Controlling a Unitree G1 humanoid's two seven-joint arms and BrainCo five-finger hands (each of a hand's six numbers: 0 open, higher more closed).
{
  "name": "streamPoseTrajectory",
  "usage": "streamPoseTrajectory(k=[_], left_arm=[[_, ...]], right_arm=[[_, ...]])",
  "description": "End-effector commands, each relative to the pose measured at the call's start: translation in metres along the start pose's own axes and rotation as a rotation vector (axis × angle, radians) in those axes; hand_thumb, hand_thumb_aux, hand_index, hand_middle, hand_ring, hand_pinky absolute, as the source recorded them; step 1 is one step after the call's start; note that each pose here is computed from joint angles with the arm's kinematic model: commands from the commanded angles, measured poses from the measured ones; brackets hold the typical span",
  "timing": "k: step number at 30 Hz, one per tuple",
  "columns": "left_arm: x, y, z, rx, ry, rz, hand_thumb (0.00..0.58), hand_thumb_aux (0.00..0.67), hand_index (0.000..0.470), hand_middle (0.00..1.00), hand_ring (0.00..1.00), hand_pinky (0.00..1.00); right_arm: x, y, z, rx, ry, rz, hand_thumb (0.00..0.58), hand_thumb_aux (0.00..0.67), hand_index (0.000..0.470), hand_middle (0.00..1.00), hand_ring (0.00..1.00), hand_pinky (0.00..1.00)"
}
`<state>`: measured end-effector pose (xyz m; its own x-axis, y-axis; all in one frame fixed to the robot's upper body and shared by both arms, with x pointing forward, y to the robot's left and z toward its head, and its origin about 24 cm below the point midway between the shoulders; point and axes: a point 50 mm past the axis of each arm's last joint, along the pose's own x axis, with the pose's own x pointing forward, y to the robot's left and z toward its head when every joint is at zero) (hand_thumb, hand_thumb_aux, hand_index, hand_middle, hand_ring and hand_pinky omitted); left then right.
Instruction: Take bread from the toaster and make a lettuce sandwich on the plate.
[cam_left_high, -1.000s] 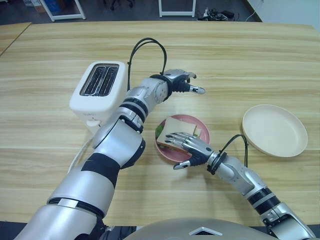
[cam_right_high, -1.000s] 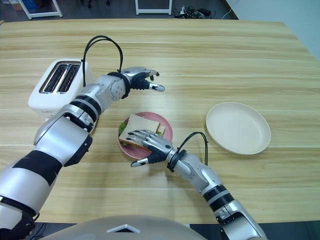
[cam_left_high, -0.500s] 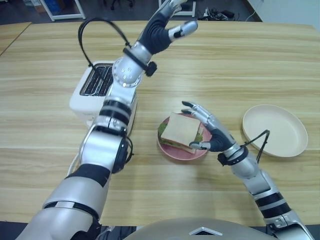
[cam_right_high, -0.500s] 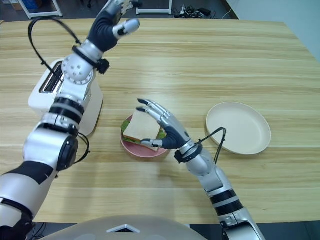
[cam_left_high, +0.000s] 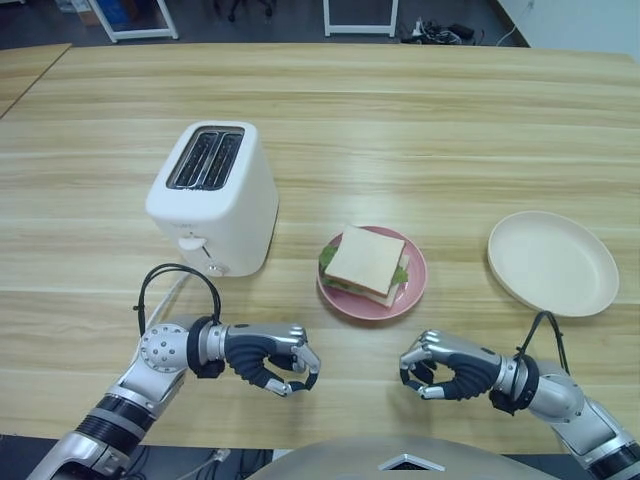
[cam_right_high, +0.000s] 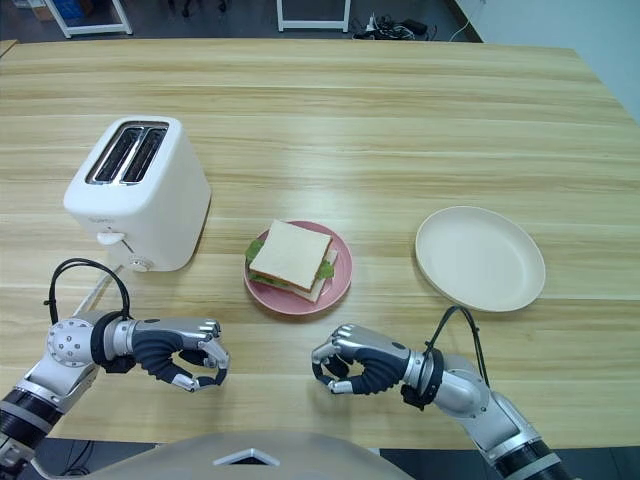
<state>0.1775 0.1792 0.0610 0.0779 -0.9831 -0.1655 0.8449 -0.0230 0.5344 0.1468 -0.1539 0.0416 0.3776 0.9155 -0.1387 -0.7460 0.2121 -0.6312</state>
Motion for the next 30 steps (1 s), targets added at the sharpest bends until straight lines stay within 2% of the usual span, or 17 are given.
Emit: streamPoseTrajectory(k=[1, 7, 11, 17, 21, 24, 26, 27, 28, 29, 30], left_arm=[[0.011, -0.018, -0.032, -0.083, 0.157, -0.025, 0.580, 0.670, 0.470, 1.00, 1.00, 1.00], [0.022, 0.003, -0.073, -0.058, 0.342, 0.184, 0.580, 0.670, 0.470, 1.00, 1.00, 1.00], [0.024, 0.020, -0.092, -0.062, 0.407, 0.300, 0.580, 0.670, 0.470, 1.00, 1.00, 1.00], [0.029, 0.059, -0.113, -0.052, 0.498, 0.588, 0.580, 0.670, 0.470, 1.00, 1.00, 1.00], [0.036, 0.083, -0.112, -0.099, 0.436, 0.797, 0.580, 0.670, 0.470, 0.99, 0.99, 0.99], [0.038, 0.093, -0.110, -0.138, 0.392, 0.884, 0.580, 0.670, 0.470, 0.85, 0.85, 0.85], [0.039, 0.094, -0.109, -0.147, 0.356, 0.908, 0.580, 0.670, 0.470, 0.84, 0.84, 0.84], [0.041, 0.093, -0.104, -0.152, 0.287, 0.909, 0.574, 0.602, 0.422, 0.79, 0.79, 0.79], [0.042, 0.091, -0.099, -0.163, 0.202, 0.901, 0.456, 0.360, 0.253, 0.73, 0.73, 0.73], [0.042, 0.092, -0.091, -0.183, 0.092, 0.921, 0.000, 0.000, 0.000, 0.60, 0.60, 0.60], [0.039, 0.095, -0.081, -0.200, -0.040, 0.952, 0.000, 0.000, 0.000, 0.53, 0.53, 0.53]], right_arm=[[0.012, 0.010, -0.020, -0.003, 0.108, 0.055, 0.580, 0.670, 0.470, 1.00, 1.00, 1.00], [0.040, -0.012, -0.048, -0.105, 0.228, -0.107, 0.580, 0.670, 0.470, 1.00, 1.00, 1.00], [0.057, -0.028, -0.067, -0.183, 0.296, -0.215, 0.580, 0.670, 0.470, 1.00, 1.00, 1.00], [0.082, -0.058, -0.098, -0.282, 0.407, -0.380, 0.580, 0.670, 0.470, 1.00, 1.00, 1.00], [0.096, -0.081, -0.108, -0.280, 0.446, -0.519, 0.580, 0.670, 0.470, 1.00, 1.00, 1.00], [0.103, -0.094, -0.108, -0.239, 0.434, -0.638, 0.580, 0.670, 0.470, 1.00, 1.00, 1.00], [0.101, -0.102, -0.105, -0.221, 0.411, -0.719, 0.580, 0.670, 0.470, 1.00, 1.00, 1.00], [0.099, -0.105, -0.103, -0.219, 0.386, -0.751, 0.580, 0.670, 0.470, 0.93, 0.93, 0.93], [0.095, -0.107, -0.099, -0.198, 0.346, -0.788, 0.580, 0.670, 0.470, 0.83, 0.83, 0.83], [0.091, -0.110, -0.093, -0.170, 0.286, -0.827, 0.432, 0.331, 0.232, 0.14, 0.14, 0.14], [0.085, -0.113, -0.084, -0.136, 0.205, -0.877, 0.128, 0.079, 0.055, 0.00, 0.00, 0.00]])
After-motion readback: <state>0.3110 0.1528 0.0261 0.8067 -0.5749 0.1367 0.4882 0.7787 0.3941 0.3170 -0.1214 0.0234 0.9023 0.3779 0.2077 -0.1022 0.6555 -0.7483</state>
